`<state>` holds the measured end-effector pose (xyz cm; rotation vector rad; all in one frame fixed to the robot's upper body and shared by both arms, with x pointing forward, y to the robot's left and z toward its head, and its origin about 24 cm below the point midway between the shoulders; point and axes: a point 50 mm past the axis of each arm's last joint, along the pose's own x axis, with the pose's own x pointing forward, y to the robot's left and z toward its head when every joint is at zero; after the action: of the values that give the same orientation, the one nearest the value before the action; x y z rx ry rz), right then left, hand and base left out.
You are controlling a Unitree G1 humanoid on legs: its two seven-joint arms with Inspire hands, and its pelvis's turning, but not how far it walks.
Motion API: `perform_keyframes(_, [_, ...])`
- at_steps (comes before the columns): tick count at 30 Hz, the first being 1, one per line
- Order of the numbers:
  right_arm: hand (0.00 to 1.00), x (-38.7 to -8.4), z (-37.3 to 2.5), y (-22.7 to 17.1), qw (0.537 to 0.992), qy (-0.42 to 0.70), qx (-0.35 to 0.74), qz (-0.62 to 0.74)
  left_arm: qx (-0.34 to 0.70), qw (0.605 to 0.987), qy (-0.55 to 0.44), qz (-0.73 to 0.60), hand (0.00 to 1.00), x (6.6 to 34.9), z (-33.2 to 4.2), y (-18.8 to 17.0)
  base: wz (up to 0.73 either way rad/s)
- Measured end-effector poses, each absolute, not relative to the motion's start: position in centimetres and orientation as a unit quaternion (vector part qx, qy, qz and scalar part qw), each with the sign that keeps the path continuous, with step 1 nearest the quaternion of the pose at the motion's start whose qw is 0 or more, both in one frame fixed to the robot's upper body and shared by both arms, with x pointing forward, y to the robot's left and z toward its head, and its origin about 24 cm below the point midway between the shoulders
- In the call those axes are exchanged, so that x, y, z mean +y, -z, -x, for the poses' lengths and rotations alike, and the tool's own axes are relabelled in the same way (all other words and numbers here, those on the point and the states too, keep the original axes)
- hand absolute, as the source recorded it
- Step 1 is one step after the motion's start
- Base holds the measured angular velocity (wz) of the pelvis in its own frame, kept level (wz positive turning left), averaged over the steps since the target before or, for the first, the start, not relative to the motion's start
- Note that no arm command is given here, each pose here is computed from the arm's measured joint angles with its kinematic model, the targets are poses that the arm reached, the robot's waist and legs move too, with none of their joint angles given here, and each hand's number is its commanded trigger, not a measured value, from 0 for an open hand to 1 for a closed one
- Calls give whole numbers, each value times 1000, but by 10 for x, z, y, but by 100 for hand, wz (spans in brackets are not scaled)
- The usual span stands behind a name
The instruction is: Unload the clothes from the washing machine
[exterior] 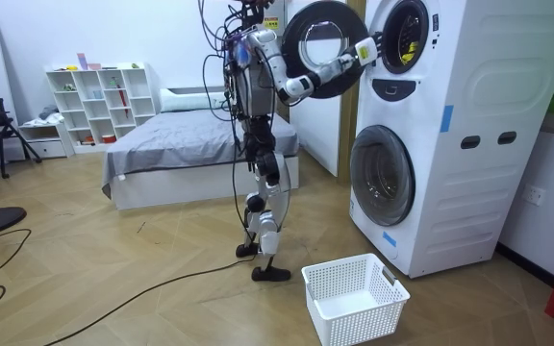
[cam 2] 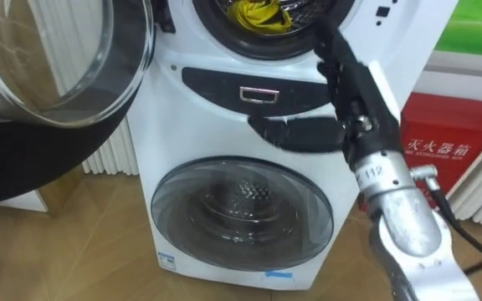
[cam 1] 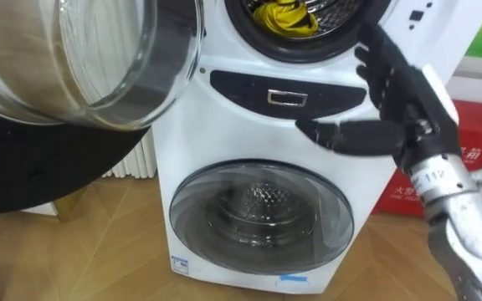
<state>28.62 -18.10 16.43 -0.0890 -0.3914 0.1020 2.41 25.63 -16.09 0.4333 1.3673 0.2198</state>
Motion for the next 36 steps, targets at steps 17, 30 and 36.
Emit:
perform_keyframes(17, [0, -180, -289, -166, 981, -51, -188, -20, 626, 747, -101, -200, 0, 257, -25, 160, -1])
perform_keyframes(30, [0, -161, -305, -154, 982, -82, -155, -73, 634, 737, -94, -213, 0, 259, -22, 160, -8])
perform_keyframes(36, [0, -143, -311, -136, 984, -104, -119, -80, 654, 723, -95, -200, 0, 256, -11, 163, -2])
